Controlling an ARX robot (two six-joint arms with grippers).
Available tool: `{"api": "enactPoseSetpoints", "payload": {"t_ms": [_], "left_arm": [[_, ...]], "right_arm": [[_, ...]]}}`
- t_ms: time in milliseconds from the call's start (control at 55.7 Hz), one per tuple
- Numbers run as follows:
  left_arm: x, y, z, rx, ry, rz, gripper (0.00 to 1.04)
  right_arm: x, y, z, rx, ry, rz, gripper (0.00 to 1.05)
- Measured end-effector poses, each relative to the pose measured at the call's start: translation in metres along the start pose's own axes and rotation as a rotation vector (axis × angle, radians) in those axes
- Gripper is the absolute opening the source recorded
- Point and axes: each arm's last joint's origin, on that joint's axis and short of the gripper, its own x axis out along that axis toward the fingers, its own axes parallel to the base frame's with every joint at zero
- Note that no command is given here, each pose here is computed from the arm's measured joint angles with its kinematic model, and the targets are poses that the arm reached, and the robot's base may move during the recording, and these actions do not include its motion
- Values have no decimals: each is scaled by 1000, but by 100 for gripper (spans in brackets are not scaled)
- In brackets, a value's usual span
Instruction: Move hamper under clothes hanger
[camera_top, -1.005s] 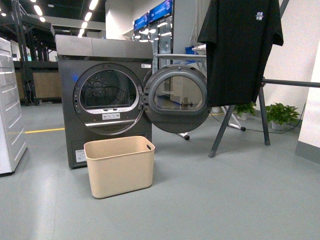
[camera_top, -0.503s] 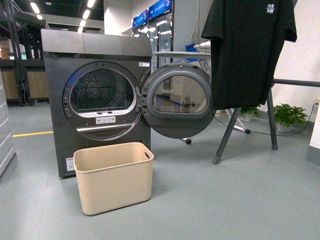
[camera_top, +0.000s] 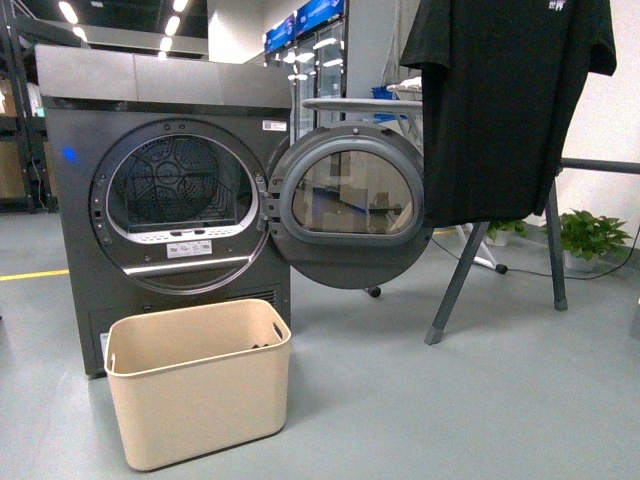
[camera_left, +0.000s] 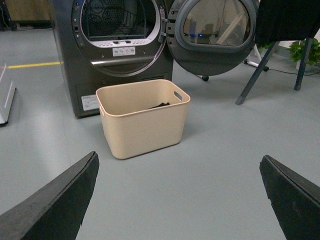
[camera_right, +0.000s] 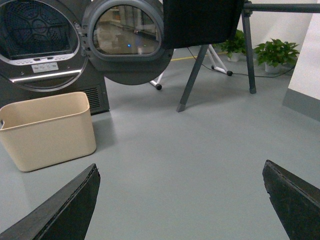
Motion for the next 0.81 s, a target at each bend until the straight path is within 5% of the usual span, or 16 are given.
{"api": "enactPoseSetpoints", "payload": {"t_ms": [808], "left_arm": [[0,0,0,0,0,-2,98]], "right_arm": [[0,0,0,0,0,-1,97]]}}
